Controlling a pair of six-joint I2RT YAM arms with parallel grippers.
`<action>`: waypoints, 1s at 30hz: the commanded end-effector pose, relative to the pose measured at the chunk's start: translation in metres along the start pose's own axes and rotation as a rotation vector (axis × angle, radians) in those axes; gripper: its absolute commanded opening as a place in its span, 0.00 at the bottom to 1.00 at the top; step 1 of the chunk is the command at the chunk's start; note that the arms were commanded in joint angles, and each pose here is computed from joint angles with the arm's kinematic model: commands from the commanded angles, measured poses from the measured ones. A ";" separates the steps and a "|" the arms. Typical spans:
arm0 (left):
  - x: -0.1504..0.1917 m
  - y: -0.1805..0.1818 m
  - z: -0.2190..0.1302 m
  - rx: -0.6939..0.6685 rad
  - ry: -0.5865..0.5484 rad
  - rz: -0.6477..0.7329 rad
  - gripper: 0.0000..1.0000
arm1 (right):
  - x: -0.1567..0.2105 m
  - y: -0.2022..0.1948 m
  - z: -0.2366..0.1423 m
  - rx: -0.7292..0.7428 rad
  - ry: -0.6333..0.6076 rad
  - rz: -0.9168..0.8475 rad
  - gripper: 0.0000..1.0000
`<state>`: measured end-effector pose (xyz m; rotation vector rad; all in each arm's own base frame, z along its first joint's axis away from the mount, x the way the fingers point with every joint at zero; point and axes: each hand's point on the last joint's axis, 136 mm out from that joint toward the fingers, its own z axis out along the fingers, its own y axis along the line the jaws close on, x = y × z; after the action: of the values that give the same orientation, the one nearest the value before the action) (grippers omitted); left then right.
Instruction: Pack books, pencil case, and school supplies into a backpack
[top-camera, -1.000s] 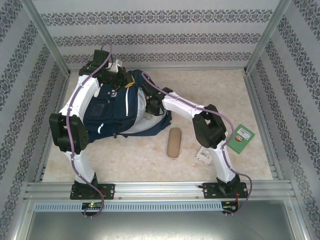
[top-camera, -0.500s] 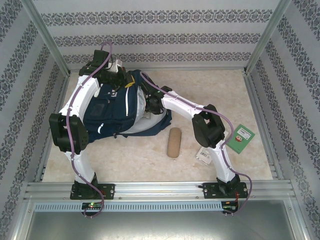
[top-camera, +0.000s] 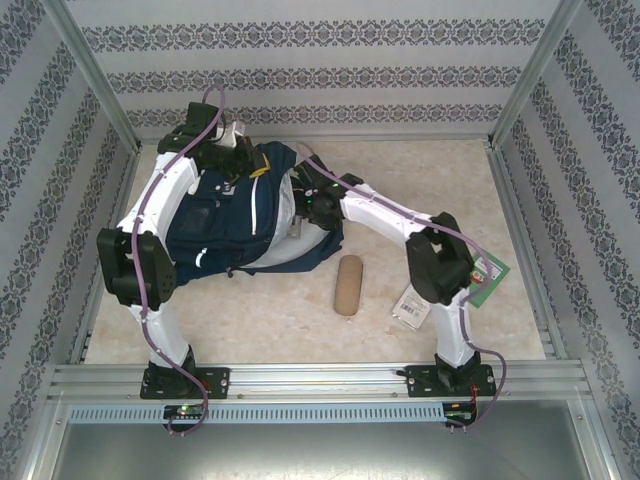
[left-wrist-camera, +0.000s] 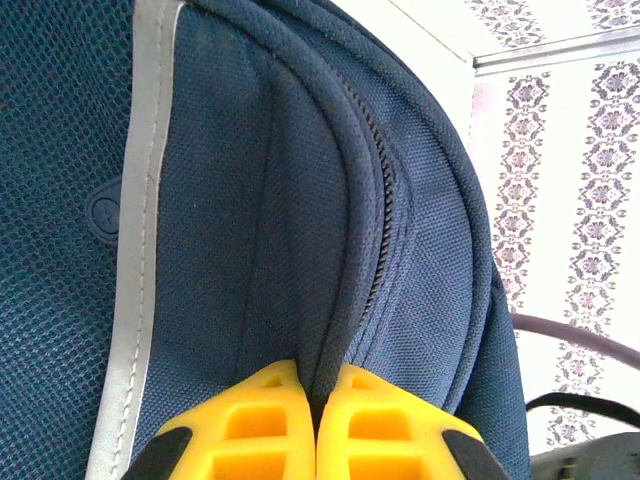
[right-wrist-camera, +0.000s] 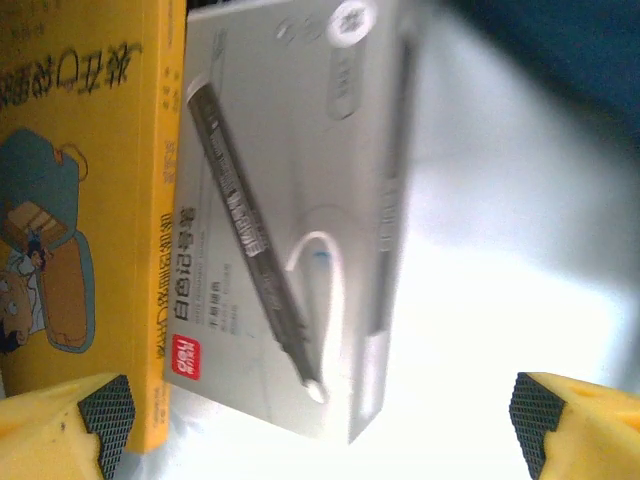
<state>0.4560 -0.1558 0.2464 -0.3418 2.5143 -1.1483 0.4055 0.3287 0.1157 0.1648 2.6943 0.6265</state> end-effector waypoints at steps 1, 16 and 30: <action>0.010 -0.016 -0.023 0.034 -0.018 0.074 0.00 | -0.014 -0.029 -0.040 0.052 -0.084 0.013 0.97; 0.031 0.010 0.005 0.009 0.049 0.053 0.03 | 0.008 -0.250 -0.141 0.374 -0.224 0.359 0.97; 0.028 -0.001 0.006 0.032 0.052 0.071 0.52 | 0.039 -0.411 -0.175 0.583 -0.240 0.741 0.98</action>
<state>0.4346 -0.1672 0.2206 -0.2585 2.5571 -1.1702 0.2908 -0.0936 0.0758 1.3138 2.4124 -0.0272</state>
